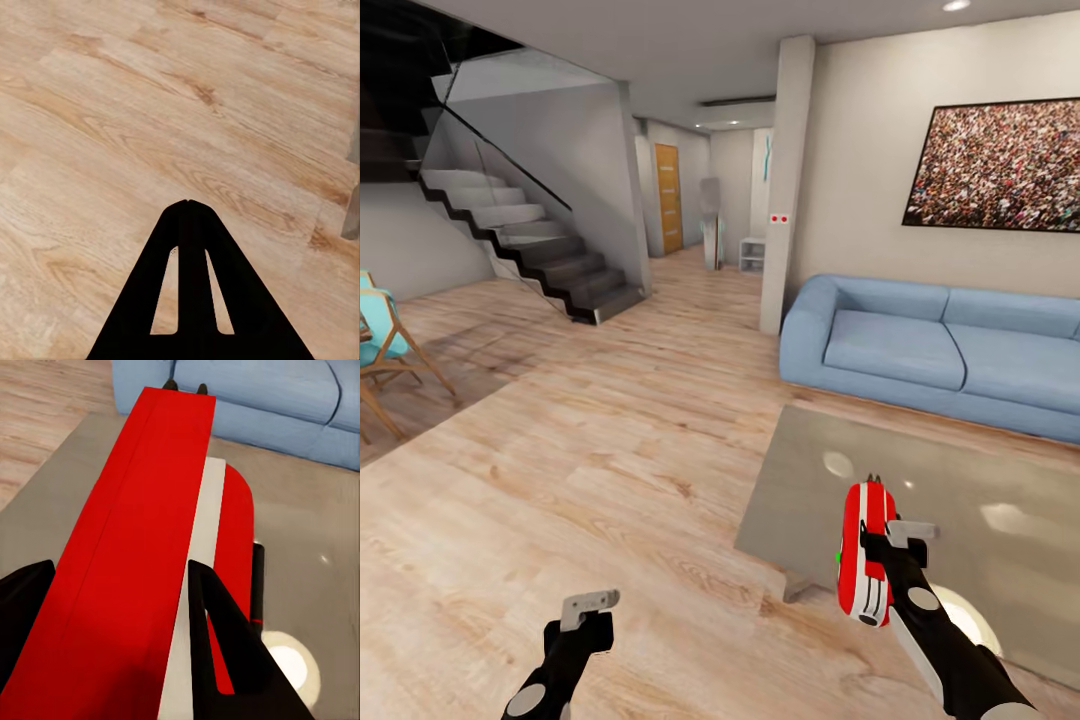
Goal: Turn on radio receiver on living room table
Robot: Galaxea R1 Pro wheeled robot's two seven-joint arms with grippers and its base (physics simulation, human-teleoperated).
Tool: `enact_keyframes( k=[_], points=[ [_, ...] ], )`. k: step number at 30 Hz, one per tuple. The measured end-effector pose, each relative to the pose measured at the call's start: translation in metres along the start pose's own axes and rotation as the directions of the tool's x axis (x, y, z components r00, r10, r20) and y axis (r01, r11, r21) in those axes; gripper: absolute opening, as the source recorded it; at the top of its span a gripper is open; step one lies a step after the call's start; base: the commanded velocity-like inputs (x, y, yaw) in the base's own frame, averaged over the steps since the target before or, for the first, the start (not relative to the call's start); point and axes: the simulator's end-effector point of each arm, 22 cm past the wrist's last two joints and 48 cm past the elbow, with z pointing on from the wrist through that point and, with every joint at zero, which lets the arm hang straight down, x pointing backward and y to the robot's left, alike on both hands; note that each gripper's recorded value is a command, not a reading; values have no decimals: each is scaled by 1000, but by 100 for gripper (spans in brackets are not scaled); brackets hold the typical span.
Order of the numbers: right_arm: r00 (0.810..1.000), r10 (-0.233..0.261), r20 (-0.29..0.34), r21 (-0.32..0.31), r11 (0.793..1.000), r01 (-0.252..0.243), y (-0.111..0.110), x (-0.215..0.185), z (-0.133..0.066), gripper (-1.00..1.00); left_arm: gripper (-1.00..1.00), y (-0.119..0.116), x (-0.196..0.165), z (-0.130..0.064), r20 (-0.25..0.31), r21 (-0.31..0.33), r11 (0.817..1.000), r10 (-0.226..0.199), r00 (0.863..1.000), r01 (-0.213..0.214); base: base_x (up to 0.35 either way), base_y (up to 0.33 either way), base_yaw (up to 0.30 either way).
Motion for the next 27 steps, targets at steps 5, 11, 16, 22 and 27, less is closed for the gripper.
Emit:
enact_keyframes(
  k=[5,11,16,22,27],
  points=[
    [1000,1,0,0,1000,-1,0,0,0,-100,-100,0,5,1,-10,-2,1000,0,1000,0,336,1,0],
    [1000,0,0,0,1000,0,0,0,0,-100,-100,0,6,1,-12,-3,1000,1,1000,-1,314,-94,0],
    [1000,0,0,0,1000,0,0,0,0,-100,-100,0,5,1,-8,-2,1000,0,1000,0,184,-161,0],
    [1000,0,0,0,1000,0,0,0,0,-100,-100,-1,1,1,10,1,1000,-1,1000,1,15,-13,0],
    [1000,0,0,0,1000,0,0,0,0,-100,-100,-2,1,1,11,5,1000,-1,1000,1,52,0,0]
  ],
)
